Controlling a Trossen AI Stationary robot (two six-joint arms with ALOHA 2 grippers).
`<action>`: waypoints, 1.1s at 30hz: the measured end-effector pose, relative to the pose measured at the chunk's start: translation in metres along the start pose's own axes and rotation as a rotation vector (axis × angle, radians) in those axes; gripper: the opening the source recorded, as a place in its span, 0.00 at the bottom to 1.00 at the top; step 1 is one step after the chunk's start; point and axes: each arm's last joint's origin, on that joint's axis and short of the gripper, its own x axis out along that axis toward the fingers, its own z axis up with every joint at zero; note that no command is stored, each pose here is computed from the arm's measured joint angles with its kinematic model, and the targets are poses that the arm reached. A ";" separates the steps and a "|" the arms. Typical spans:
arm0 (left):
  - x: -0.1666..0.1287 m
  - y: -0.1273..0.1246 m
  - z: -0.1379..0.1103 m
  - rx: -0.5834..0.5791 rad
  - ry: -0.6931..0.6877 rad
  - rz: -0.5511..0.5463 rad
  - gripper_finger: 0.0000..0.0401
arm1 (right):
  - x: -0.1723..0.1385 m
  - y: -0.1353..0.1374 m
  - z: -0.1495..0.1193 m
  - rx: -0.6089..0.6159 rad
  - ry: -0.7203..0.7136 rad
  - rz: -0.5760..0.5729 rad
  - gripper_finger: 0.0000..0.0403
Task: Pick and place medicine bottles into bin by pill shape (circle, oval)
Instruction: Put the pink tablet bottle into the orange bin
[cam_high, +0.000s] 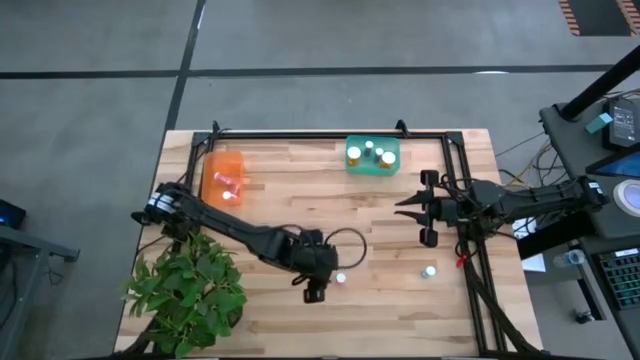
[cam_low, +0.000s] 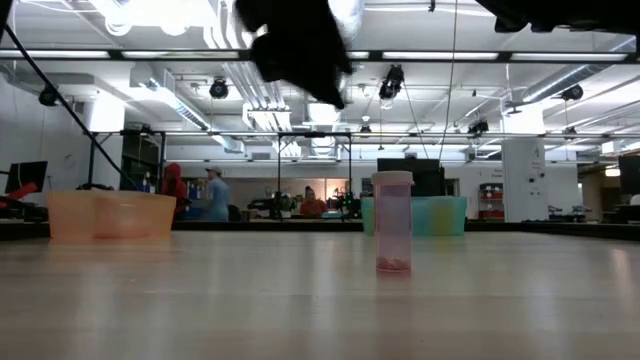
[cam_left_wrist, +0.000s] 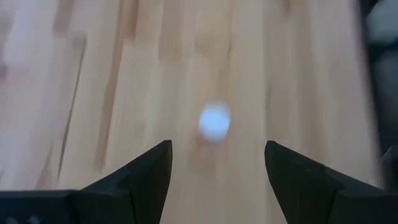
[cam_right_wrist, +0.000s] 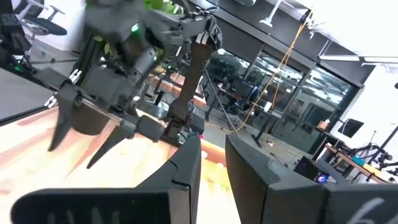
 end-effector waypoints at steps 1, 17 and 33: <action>0.003 -0.002 -0.007 0.020 0.050 0.021 0.59 | 0.000 0.000 0.000 -0.001 0.004 0.002 0.16; 0.043 -0.026 -0.012 0.146 0.023 0.118 0.59 | 0.000 0.000 -0.002 -0.014 0.028 -0.029 0.16; 0.046 -0.022 -0.013 0.169 0.018 0.126 0.59 | 0.000 -0.001 -0.002 -0.016 0.041 -0.038 0.16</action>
